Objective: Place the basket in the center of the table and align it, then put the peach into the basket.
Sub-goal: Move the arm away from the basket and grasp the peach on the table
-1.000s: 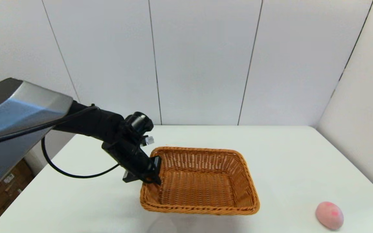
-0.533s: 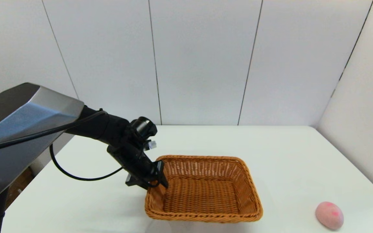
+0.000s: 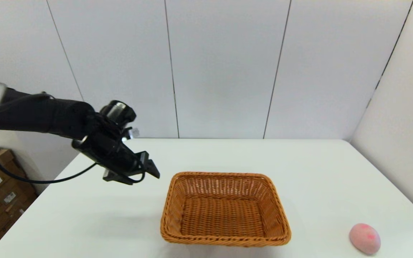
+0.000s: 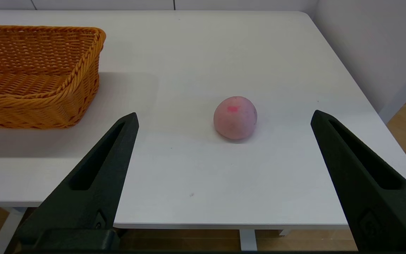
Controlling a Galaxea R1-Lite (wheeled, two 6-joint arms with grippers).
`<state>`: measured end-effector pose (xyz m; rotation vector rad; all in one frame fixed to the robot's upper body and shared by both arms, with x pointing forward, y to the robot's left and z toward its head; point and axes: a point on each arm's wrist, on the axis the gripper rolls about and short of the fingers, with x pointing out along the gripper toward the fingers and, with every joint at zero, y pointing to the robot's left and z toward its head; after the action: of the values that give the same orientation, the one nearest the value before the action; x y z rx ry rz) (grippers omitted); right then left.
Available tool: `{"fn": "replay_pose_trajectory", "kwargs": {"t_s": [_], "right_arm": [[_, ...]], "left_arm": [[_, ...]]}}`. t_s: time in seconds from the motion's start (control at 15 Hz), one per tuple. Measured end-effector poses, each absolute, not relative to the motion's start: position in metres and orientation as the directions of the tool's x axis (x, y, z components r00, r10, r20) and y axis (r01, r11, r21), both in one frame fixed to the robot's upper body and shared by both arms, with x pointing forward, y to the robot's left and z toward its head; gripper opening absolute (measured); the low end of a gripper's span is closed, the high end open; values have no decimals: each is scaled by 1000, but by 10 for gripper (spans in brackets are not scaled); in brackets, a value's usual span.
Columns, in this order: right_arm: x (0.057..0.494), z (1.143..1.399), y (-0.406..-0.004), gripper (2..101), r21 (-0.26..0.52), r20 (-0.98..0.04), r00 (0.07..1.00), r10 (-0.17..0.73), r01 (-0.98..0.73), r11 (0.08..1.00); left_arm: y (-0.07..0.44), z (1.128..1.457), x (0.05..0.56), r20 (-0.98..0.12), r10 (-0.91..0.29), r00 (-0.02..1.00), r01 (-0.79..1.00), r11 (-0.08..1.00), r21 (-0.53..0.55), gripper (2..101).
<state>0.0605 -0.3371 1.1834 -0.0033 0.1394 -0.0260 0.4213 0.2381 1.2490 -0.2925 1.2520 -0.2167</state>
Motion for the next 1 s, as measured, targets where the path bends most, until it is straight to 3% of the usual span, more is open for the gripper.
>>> {"fn": "replay_pose_trajectory", "kwargs": {"t_s": [0.33, 0.53, 0.73, 1.0], "right_arm": [[61, 1183, -337, 971, -5, -139, 990, -26, 26, 1000], [61, 1183, -337, 971, -5, -139, 990, -26, 26, 1000], [61, 1183, -337, 971, -4, -139, 990, -26, 26, 1000], [61, 1183, -337, 971, -4, -138, 990, -26, 26, 1000]], "left_arm": [[296, 1325, 353, -855, -233, 464, -42, 958, -283, 890], [310, 1349, 286, -807, -185, 561, -58, 963, -262, 916], [320, 1354, 210, -731, -175, 660, -38, 963, -265, 937], [330, 1327, 124, -627, -114, 770, -47, 971, -234, 953]]}}
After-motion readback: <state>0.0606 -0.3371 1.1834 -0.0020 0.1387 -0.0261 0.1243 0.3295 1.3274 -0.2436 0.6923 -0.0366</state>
